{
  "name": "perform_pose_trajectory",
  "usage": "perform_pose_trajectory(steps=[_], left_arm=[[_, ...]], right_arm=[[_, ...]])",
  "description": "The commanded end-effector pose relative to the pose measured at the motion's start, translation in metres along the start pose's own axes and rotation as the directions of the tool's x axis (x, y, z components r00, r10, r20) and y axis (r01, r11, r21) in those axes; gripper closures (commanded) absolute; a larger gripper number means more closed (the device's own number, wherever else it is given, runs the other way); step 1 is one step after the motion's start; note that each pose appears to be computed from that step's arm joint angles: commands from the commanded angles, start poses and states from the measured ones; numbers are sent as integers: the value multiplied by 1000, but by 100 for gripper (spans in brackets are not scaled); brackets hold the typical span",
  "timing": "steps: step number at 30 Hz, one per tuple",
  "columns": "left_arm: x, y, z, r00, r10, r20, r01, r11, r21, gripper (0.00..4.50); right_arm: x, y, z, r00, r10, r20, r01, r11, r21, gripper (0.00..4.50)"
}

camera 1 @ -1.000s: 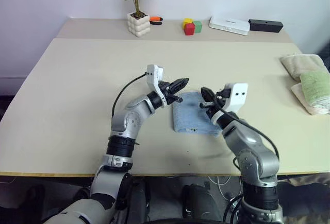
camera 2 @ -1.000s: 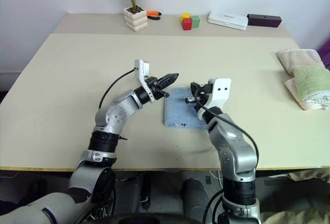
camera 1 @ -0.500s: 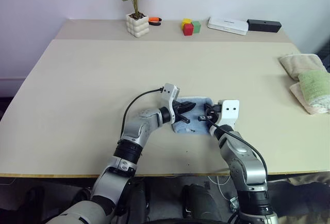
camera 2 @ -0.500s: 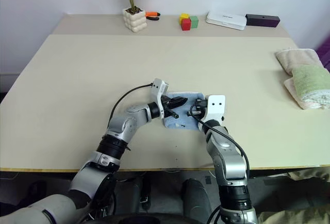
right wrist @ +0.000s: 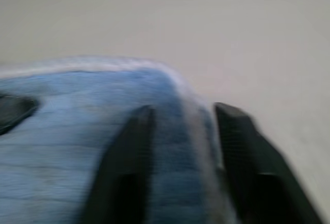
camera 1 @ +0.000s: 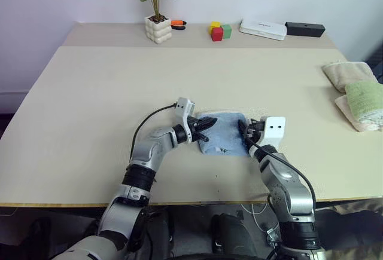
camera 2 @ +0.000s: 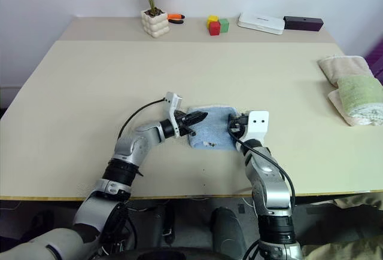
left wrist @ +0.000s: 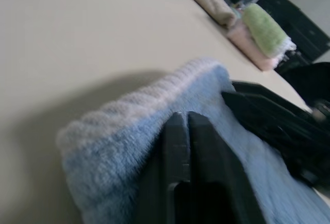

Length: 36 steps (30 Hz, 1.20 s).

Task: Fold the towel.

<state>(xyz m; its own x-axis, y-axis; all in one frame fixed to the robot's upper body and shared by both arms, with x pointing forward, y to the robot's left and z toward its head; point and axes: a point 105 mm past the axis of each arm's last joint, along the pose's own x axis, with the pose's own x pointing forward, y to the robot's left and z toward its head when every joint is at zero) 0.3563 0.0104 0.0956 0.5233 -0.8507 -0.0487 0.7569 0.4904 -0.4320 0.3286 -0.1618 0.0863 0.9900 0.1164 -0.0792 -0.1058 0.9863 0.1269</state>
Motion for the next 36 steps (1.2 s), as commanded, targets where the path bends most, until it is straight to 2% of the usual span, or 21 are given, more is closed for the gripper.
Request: perform_pose_trajectory(steps=[1, 2, 3, 6, 7, 12, 16, 22, 28, 32, 36], left_arm=[[-4, -10, 9, 999, -35, 11, 34, 996, 76, 269], [-7, -8, 11, 1000, -18, 15, 16, 995, 103, 216], [-10, -5, 14, 1000, -7, 20, 4, 989, 147, 167], [-20, 5, 33, 997, 18, 81, -34, 979, 200, 15], [-21, 6, 36, 996, 20, 90, -38, 978, 203, 6], [-37, -1, 63, 983, -106, 153, 64, 965, 254, 6], [-57, -3, 79, 963, -208, 173, 158, 951, 265, 6], [-89, -10, 86, 926, -356, 127, 302, 898, 319, 6], [-96, -13, 84, 914, -394, 95, 347, 883, 316, 6], [-138, -22, 89, 870, -493, -26, 476, 823, 309, 6], [-139, -21, 91, 880, -475, -31, 461, 834, 303, 6]], right_arm=[[2, -2, 22, 998, 21, 51, -22, 1000, 14, 63], [3, -4, 25, 998, 21, 55, -21, 1000, 11, 11], [4, -10, 30, 998, 9, 56, -10, 1000, 15, 0], [7, -17, 44, 999, 24, 46, -30, 992, 126, 0], [7, -17, 45, 999, 32, 41, -38, 989, 143, 0], [-2, -20, 52, 989, 139, -45, -115, 933, 341, 0], [-14, -20, 50, 961, 231, -154, -171, 929, 328, 0], [-24, -22, 37, 920, 266, -288, -172, 933, 315, 0], [-26, -23, 34, 911, 267, -316, -165, 936, 312, 0], [-29, 8, 8, 842, 376, -387, -228, 898, 376, 0], [-35, 26, 2, 797, 454, -398, -279, 861, 425, 0]])
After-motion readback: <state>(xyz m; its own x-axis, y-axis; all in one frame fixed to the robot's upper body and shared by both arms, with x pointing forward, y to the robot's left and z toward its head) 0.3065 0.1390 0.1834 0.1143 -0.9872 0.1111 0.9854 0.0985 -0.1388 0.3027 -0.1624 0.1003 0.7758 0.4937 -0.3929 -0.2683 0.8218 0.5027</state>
